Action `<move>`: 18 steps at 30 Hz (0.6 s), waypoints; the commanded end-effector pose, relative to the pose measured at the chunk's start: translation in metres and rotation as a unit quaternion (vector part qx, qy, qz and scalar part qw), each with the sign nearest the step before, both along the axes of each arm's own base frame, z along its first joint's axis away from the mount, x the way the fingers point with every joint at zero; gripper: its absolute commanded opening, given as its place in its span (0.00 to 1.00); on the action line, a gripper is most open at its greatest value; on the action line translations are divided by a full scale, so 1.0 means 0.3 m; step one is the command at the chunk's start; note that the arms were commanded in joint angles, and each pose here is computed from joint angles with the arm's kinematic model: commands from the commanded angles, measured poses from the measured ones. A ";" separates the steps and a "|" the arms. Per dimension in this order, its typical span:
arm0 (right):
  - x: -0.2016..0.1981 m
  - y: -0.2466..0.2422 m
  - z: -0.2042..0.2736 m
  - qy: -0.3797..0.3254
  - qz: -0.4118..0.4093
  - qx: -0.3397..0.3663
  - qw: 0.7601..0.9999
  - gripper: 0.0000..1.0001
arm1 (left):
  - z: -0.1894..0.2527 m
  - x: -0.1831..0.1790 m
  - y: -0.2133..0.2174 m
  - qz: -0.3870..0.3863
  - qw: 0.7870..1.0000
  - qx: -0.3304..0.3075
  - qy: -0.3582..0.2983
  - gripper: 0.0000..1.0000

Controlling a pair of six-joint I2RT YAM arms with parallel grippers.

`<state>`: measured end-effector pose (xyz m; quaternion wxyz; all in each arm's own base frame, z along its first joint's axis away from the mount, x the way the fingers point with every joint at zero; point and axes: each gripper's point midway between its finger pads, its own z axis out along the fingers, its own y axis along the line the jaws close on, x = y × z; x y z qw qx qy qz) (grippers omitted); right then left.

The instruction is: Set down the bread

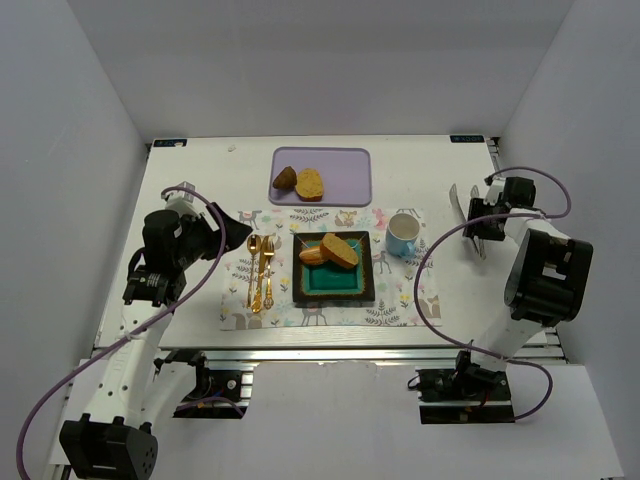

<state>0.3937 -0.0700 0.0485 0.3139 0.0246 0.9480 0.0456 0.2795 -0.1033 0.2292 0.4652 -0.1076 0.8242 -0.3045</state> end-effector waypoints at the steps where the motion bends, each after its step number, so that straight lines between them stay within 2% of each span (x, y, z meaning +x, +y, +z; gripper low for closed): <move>1: -0.040 -0.021 -0.082 0.034 0.012 -0.022 0.999 0.56 | 0.021 0.003 -0.006 -0.006 1.000 -0.003 -0.011 0.85; 5: -0.067 -0.010 -0.116 0.048 0.037 -0.026 0.998 0.63 | 0.023 0.013 -0.009 -0.008 1.000 -0.004 -0.011 0.86; 7: -0.059 -0.004 -0.090 0.037 0.046 -0.025 0.998 0.76 | 0.026 0.016 -0.010 -0.010 1.000 -0.002 -0.011 0.86; 8: -0.069 -0.001 -0.081 0.040 0.056 -0.026 0.997 0.79 | 0.028 0.017 -0.010 -0.010 1.000 -0.001 -0.012 0.86; 9: -0.054 -0.002 -0.034 0.026 0.060 -0.031 0.997 0.89 | 0.028 0.021 -0.008 -0.009 1.000 0.000 -0.012 0.86; 14: -0.030 0.022 0.238 -0.060 0.102 -0.051 0.992 0.89 | 0.031 0.024 -0.008 -0.009 1.000 0.002 -0.012 0.88; 18: 0.007 0.053 0.461 -0.126 0.096 -0.034 0.987 0.90 | 0.027 0.025 -0.010 -0.008 1.000 -0.003 -0.014 0.88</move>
